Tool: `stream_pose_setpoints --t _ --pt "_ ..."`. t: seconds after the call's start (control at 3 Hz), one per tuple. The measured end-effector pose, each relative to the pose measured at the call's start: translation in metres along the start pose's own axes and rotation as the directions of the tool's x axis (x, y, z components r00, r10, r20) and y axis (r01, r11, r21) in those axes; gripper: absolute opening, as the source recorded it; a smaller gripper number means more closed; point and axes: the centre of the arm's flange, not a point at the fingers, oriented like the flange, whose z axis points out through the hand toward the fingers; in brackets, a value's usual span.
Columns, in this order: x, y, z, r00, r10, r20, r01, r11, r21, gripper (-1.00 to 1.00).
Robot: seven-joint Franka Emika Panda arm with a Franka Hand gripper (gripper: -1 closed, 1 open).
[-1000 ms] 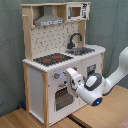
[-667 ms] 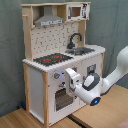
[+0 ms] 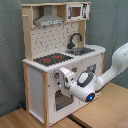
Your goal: Play with the kitchen
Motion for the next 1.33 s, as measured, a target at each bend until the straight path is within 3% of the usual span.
stream_pose_setpoints --t 0.33,0.67,1.0,1.33 --pt "0.0020 0.0022 0.0143 0.997 -0.079 0.008 0.079 0.997 0.000 1.00" --pt "0.0013 0.0030 0.0167 0.996 -0.083 0.011 0.083 0.997 -0.002 1.00" --pt "0.0012 0.0031 0.0169 0.996 -0.084 0.012 0.084 0.996 -0.002 -1.00" --pt "0.0077 0.0058 0.0171 0.986 -0.168 0.008 0.168 0.986 -0.001 -1.00"
